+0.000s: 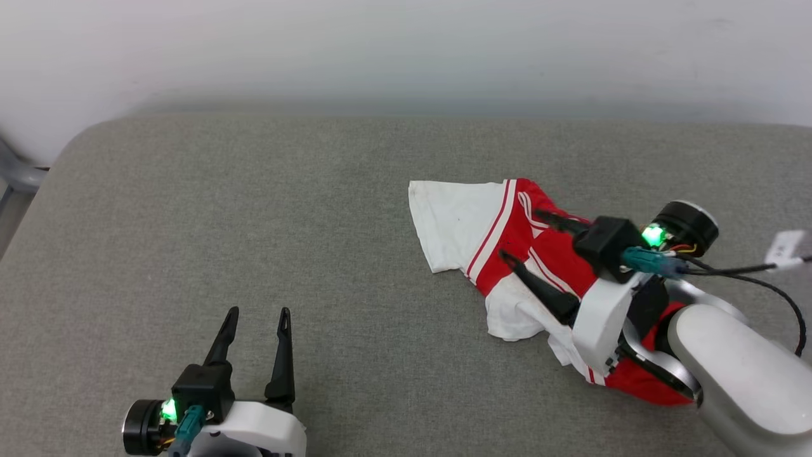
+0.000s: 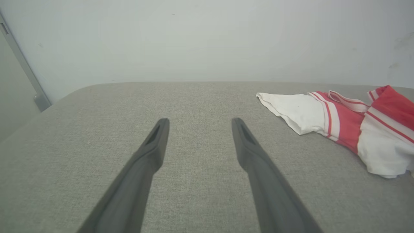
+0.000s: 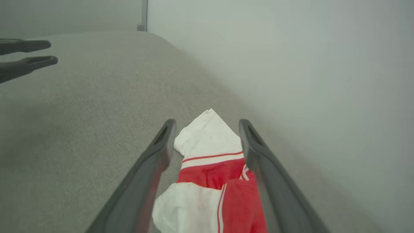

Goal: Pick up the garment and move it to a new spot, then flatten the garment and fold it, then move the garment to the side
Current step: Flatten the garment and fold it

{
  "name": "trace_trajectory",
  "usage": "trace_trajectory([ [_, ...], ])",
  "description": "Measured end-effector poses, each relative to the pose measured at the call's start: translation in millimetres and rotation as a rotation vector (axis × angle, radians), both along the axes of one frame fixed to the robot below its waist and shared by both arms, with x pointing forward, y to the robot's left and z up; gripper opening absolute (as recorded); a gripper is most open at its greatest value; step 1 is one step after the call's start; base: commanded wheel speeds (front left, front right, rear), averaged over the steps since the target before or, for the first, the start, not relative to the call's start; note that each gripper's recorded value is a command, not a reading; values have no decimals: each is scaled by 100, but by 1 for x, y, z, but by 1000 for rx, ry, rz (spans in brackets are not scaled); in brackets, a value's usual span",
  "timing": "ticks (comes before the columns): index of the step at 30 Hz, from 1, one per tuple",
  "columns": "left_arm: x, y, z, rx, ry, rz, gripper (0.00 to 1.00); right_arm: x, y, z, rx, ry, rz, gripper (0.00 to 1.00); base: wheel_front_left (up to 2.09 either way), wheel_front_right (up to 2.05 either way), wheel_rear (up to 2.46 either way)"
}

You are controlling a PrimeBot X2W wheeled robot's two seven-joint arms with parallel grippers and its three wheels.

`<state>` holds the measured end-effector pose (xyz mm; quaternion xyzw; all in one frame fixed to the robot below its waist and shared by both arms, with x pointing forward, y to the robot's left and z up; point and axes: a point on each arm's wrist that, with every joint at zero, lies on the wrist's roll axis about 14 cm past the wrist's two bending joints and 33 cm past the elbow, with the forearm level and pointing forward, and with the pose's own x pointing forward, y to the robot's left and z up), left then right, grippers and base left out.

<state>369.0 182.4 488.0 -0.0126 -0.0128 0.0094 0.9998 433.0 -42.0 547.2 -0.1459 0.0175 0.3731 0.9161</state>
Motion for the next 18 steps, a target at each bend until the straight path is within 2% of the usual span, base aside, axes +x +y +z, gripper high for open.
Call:
trace_trajectory([
  [3, 4, -1, -1, -6, 2, 2, 100, -8, 1, -37, -153, 154, 49, 100, 0, 0, 0],
  [9, 13, -2, -6, -17, 17, 5, 100, -29, -7, -97, -389, 417, 131, 100, 0, 0, 0],
  [13, 20, -1, -11, -25, 29, 10, 100, -32, -14, -126, -497, 516, 160, 100, 0, 0, 0],
  [18, 27, -1, -19, -30, 51, 21, 100, -24, -13, -155, -547, 590, 169, 100, 0, 0, 0],
])
